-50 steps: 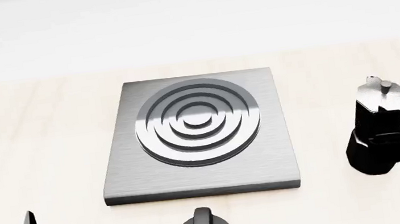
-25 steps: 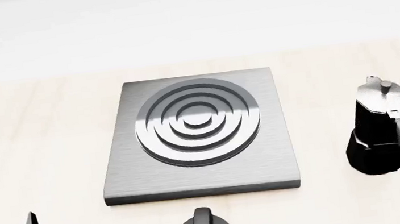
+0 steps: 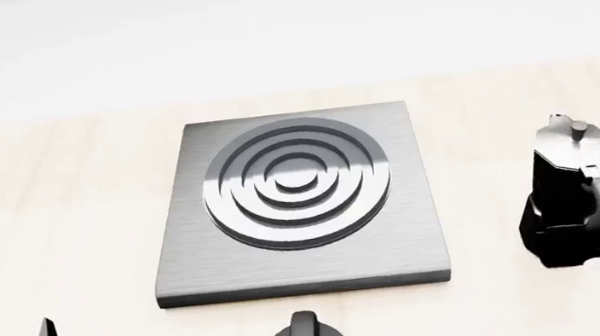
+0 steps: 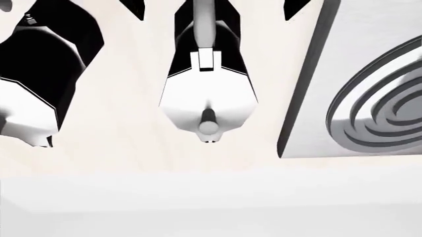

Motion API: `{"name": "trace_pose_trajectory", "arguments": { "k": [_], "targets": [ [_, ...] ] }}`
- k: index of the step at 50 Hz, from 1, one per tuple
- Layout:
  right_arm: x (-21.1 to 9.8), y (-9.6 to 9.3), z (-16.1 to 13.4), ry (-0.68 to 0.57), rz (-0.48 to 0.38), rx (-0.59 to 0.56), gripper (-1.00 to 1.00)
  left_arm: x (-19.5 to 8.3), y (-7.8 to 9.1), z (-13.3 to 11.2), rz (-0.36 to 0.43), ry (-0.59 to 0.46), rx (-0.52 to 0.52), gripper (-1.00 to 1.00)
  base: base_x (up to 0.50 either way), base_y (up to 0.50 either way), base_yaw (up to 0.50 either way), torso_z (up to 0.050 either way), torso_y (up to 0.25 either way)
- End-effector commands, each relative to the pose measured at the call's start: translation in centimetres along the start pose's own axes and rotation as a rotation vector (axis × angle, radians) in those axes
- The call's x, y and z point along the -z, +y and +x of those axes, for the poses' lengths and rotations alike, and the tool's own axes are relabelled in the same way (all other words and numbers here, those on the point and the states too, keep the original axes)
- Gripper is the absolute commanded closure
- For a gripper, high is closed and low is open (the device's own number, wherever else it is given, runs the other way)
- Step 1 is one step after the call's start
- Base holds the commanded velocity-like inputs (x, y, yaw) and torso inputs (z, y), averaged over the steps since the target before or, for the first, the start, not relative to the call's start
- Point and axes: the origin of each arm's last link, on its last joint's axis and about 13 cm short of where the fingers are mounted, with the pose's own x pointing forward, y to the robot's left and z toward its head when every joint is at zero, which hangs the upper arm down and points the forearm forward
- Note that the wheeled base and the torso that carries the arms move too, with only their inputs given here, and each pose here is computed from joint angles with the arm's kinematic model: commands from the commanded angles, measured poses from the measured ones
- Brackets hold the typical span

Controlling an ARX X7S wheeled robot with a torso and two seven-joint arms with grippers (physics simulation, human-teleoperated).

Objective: Put both moka pots on the stove.

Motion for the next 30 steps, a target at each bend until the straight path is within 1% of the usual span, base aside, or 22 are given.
{"name": "trace_pose_trajectory", "arguments": {
  "k": [1, 30],
  "targets": [
    [0.87, -0.16, 0.63, 0.014, 0.009, 0.012, -1.00, 0.10, 0.01, 0.05, 0.001, 0.002, -0.001, -1.00, 0.00, 0.00, 0.00, 0.000, 0.000],
    [1.11, 0.17, 1.31, 0.001, 0.005, 0.029, -1.00, 0.11, 0.00, 0.05, 0.001, 0.002, -0.001, -1.00, 0.00, 0.00, 0.00, 0.000, 0.000]
  ]
}}
